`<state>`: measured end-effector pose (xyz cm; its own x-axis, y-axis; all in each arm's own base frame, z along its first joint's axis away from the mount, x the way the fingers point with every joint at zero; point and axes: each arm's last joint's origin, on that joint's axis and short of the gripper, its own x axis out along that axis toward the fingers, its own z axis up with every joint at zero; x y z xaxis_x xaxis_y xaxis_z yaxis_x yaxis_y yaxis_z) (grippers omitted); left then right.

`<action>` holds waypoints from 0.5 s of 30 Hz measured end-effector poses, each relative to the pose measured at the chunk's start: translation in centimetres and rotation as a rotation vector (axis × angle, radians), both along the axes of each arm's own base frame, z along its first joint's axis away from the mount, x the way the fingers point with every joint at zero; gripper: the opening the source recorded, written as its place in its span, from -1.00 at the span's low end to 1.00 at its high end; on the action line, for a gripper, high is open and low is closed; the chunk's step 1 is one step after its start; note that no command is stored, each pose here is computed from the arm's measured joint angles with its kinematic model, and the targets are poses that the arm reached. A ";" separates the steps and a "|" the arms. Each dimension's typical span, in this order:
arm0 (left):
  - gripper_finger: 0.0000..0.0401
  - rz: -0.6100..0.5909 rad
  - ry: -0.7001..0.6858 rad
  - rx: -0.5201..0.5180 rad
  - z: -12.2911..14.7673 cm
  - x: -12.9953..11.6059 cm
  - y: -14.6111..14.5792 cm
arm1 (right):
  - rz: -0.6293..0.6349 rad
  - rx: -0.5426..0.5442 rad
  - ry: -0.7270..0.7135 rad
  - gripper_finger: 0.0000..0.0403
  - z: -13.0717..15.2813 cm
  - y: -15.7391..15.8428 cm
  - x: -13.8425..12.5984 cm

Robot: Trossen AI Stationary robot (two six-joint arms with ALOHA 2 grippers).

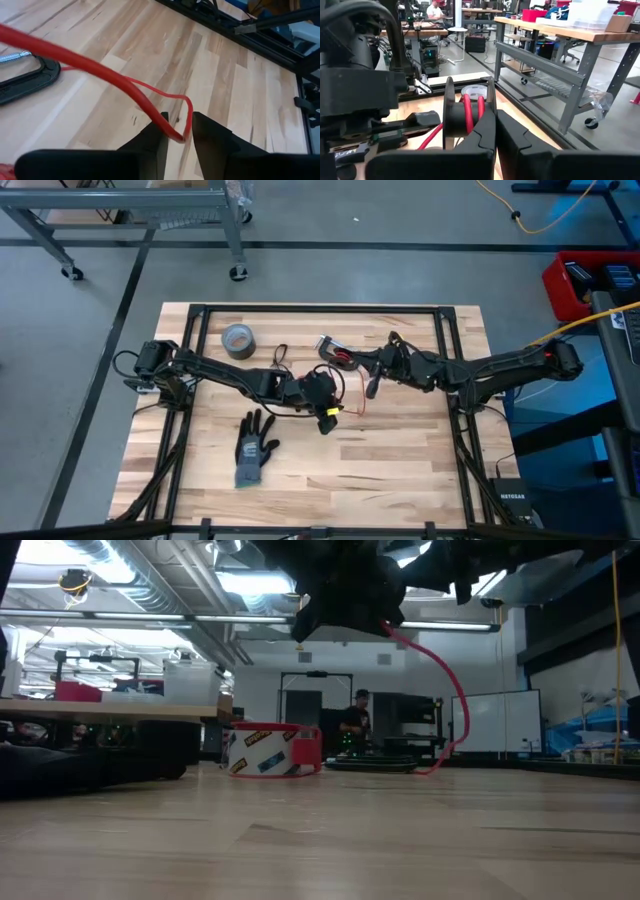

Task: Coil cords
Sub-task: Coil the red wire onto the spool

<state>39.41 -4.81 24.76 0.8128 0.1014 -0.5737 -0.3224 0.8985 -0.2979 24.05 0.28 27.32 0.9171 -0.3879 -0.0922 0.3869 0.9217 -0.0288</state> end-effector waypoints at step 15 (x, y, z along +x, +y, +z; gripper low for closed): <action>-0.68 0.019 0.019 -0.015 -0.2 -0.1 -0.1 | -0.022 -0.002 -0.011 -0.97 0.5 -0.1 -0.6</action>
